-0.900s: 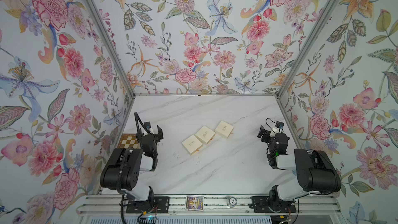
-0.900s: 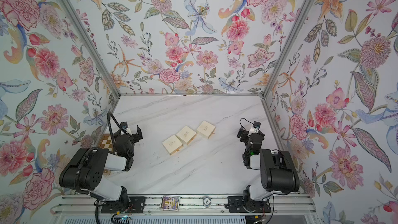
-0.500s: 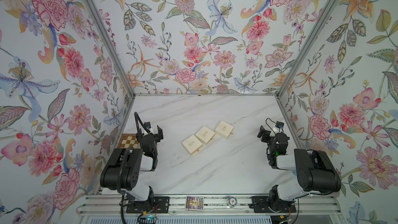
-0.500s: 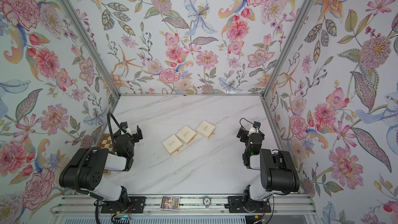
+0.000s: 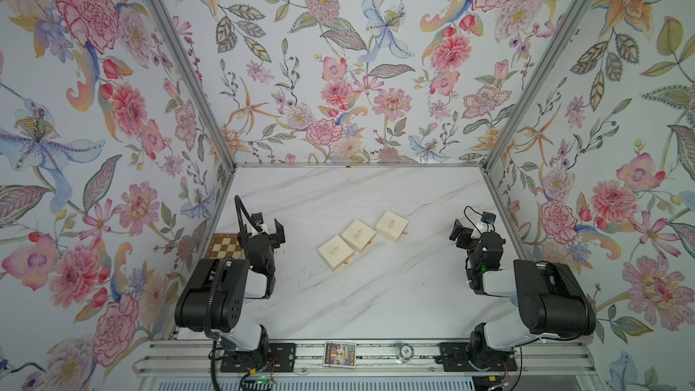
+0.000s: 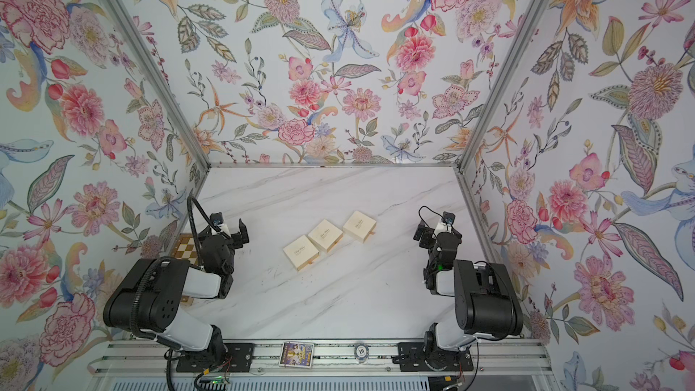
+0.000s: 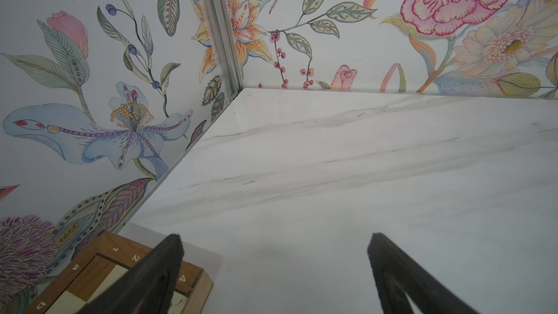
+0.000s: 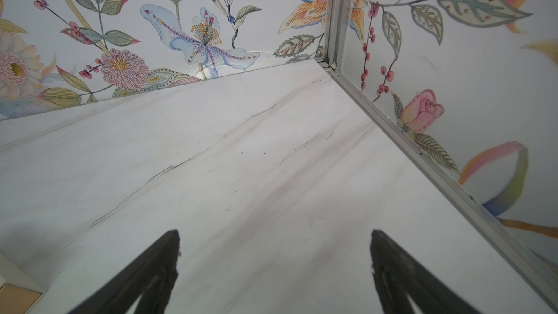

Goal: Take out the earrings from the drawer-style jewelry box
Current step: Adjust the jewelry box at the center of the board.

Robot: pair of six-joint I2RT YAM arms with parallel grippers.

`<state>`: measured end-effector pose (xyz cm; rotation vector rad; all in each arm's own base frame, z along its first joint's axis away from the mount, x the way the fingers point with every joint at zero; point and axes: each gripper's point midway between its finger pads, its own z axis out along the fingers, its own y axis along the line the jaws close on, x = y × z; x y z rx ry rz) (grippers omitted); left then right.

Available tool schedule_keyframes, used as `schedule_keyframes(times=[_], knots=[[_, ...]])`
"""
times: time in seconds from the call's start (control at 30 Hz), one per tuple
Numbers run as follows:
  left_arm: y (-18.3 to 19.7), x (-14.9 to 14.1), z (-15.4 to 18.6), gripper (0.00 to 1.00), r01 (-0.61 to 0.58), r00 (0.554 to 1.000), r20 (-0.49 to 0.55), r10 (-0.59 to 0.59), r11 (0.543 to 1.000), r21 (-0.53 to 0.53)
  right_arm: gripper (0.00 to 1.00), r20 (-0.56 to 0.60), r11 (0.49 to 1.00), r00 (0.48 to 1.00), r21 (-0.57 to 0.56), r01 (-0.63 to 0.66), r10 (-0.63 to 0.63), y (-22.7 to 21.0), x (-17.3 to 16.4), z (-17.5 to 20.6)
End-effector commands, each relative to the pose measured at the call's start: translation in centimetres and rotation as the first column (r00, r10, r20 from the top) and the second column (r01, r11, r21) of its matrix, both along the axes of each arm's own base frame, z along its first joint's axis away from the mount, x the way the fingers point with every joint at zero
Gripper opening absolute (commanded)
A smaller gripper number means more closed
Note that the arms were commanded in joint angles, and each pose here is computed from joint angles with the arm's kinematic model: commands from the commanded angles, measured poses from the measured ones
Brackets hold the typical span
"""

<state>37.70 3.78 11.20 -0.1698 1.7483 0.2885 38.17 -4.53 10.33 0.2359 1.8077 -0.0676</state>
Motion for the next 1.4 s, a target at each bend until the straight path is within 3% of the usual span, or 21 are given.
schedule_keyframes(times=[0.0, 0.1, 0.17, 0.4, 0.47, 0.6, 0.73, 0.97, 1.13, 1.37], knots=[[0.0, -0.1, 1.0, 0.99, -0.008, 0.999, 0.048, 0.008, 1.000, 0.002, 0.99, 0.019, 1.000, 1.000, -0.020, -0.010, 0.011, 0.3, 0.2, 0.4], [0.3, -1.5, 1.0, 0.99, -0.023, 0.997, 0.074, 0.023, 1.000, -0.001, 0.99, 0.041, 1.000, 0.999, -0.022, 0.012, -0.011, 0.0, -0.2, 0.8], [0.7, -2.2, 2.8, 0.99, -0.043, 0.991, 0.129, 0.044, 0.999, -0.011, 0.99, 0.054, 0.999, 0.998, -0.014, 0.030, -0.029, -0.4, -0.5, 1.4], [0.1, -2.6, 6.9, 0.99, -0.015, 0.988, 0.156, 0.017, 1.000, -0.017, 0.99, 0.058, 1.000, 0.998, -0.011, 0.005, -0.004, 0.2, -1.0, 5.0], [-0.6, -2.1, 9.4, 0.99, 0.025, 0.984, 0.175, -0.018, 0.999, -0.036, 0.99, 0.065, 0.999, 0.998, 0.027, -0.019, 0.017, 0.7, -1.1, 6.7], [-2.6, -1.0, 12.0, 0.99, 0.131, 0.986, 0.119, -0.117, 0.984, -0.119, 0.99, 0.021, 0.984, 0.992, 0.127, -0.125, 0.123, 2.9, -1.0, 9.0], [-5.9, -0.4, 12.5, 0.99, 0.281, 0.959, 0.097, -0.265, 0.923, -0.264, 0.99, -0.035, 0.916, 0.964, 0.324, -0.238, 0.262, 6.6, -1.1, 10.5], [-10.5, -1.2, 9.4, 0.99, 0.401, 0.914, 0.163, -0.371, 0.774, -0.489, 0.99, -0.128, 0.786, 0.833, 0.432, -0.442, 0.538, 17.3, -2.9, 9.7], [-13.5, -1.0, 6.4, 0.99, 0.380, 0.908, 0.037, -0.418, 0.781, -0.496, 0.98, -0.212, 0.679, 0.696, 0.528, -0.510, 0.686, 24.8, -5.2, 6.7], [-16.3, -0.1, 5.0, 0.99, 0.388, 0.878, -0.059, -0.476, 0.776, -0.497, 0.95, -0.248, 0.573, 0.569, 0.640, -0.511, 0.784, 30.6, -7.8, 3.1]])
